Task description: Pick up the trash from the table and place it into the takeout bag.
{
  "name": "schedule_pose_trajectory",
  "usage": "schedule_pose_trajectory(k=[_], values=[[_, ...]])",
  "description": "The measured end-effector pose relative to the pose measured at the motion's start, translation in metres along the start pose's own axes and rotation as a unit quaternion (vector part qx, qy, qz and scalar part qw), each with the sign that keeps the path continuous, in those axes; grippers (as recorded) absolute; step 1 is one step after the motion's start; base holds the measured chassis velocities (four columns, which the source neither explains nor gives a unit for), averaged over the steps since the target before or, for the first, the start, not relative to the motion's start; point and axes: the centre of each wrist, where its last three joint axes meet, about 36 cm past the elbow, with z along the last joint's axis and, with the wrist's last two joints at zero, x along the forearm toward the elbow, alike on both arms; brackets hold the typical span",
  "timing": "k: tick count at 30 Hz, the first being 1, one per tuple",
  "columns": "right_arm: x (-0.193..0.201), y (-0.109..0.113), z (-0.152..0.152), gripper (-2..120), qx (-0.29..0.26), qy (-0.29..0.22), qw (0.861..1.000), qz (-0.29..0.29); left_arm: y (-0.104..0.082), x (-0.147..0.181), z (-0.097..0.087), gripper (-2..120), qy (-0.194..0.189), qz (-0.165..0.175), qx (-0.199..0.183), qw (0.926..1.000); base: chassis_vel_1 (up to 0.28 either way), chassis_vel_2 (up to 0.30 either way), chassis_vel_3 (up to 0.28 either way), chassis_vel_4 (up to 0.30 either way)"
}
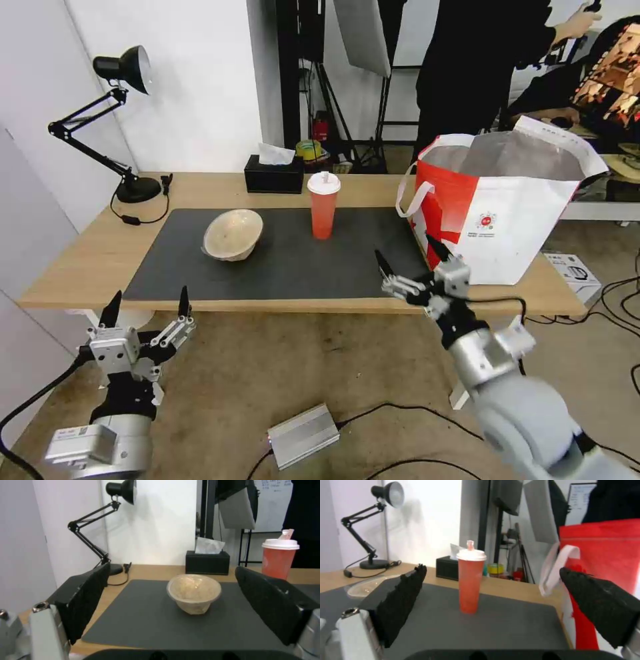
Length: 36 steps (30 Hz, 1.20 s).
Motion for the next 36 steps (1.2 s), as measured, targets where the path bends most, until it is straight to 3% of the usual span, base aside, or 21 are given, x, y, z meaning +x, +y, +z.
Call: schedule_pose_trajectory(k=[12,24,36], values=[[0.035,0.027,0.016,100,-0.001,0.008,0.998,0.056,-0.001,0.003,0.001,100,-0.006,0.012,-0.011,0.9998,0.0,0.0,0.0,0.0],[0.054,0.041,-0.003,100,0.025,0.002,0.996,0.09,0.0,0.003,-0.001,100,-0.012,0.016,-0.018,0.9996,0.0,0.0,0.0,0.0],[0.067,0.02,-0.022,100,0.04,-0.005,0.992,0.123,-0.002,0.003,-0.004,100,-0.025,0.03,-0.014,0.9992,0.0,0.0,0.0,0.0]])
